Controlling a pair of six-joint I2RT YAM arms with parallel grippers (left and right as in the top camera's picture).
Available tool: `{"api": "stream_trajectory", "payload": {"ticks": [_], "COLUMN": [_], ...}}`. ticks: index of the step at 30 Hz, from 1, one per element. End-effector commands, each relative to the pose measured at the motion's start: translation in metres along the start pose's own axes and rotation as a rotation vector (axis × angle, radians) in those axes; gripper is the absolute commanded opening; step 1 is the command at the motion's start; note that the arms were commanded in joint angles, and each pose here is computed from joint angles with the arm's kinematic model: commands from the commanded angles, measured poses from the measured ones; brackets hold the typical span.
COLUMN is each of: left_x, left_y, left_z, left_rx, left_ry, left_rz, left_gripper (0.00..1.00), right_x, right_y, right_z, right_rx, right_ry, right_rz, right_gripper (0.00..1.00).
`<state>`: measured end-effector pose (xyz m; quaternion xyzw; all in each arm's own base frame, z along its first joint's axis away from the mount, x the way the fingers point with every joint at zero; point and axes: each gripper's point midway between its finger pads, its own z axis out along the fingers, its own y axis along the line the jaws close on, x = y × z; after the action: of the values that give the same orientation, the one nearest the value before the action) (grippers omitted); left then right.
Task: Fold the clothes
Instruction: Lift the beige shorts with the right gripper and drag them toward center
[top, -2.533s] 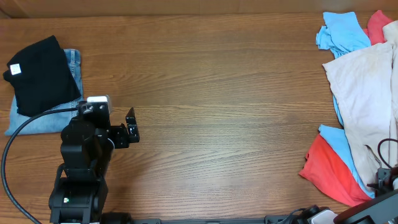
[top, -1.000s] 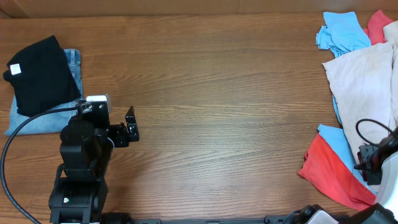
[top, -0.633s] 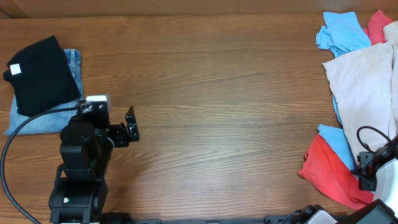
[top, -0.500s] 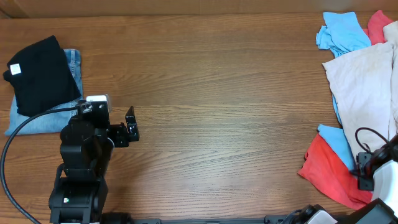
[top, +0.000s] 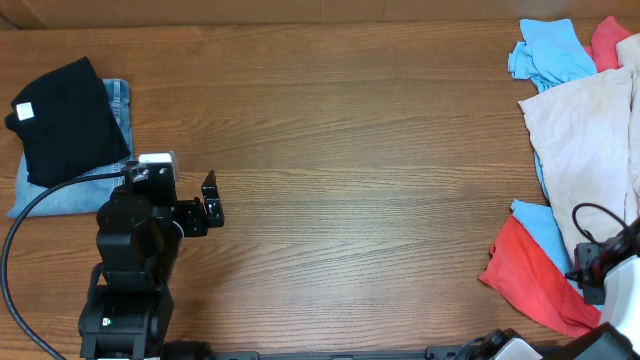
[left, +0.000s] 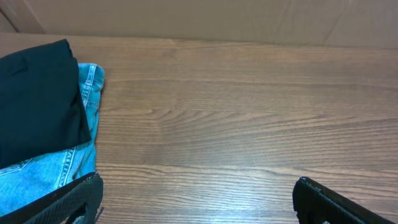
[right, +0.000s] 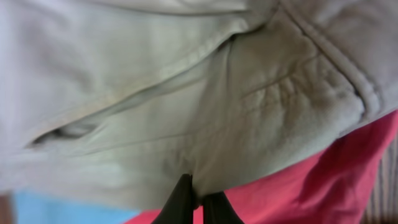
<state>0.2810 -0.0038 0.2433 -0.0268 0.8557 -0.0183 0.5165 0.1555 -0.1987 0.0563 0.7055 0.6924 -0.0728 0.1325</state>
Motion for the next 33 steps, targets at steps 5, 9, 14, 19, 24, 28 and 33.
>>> {"api": "stream_trajectory", "payload": {"ticks": [5,9,14,19,24,28,33], "left_x": [-0.011,-0.012,-0.012,-0.013,-0.017,-0.020,-0.019], "left_y": [-0.001,-0.001,-0.001,-0.001,-0.001,-0.002,-0.002], "left_z": [-0.004,-0.004,-0.004,-0.004,-0.004,-0.004,-0.003], "left_rx": [0.009,0.010,0.009,0.009,0.011,0.012,0.013], "left_ry": [-0.027,-0.030,-0.031,-0.033,-0.049,-0.062,-0.058], "left_rz": [-0.021,-0.021,-0.021,-0.021,-0.021,-0.021,-0.021], "left_gripper": [1.00,1.00,1.00,1.00,1.00,1.00,1.00], "right_x": [-0.004,0.030,0.109,0.193,0.275,0.334,0.390], "right_y": [0.089,0.127,0.157,0.186,0.210,0.220,0.222], "right_z": [-0.111,-0.164,-0.193,-0.206,-0.204,-0.197,-0.198], "right_rx": [-0.312,-0.457,-0.587,-0.697,-0.777,-0.831,-0.917], "right_ry": [-0.091,-0.108,-0.017,0.055,0.110,0.140,0.135], "right_rz": [-0.261,-0.424,-0.622,-0.828,-1.003,-1.109,-1.261], "right_gripper": [0.04,0.04,0.04,0.04,0.04,0.04,0.08]}}
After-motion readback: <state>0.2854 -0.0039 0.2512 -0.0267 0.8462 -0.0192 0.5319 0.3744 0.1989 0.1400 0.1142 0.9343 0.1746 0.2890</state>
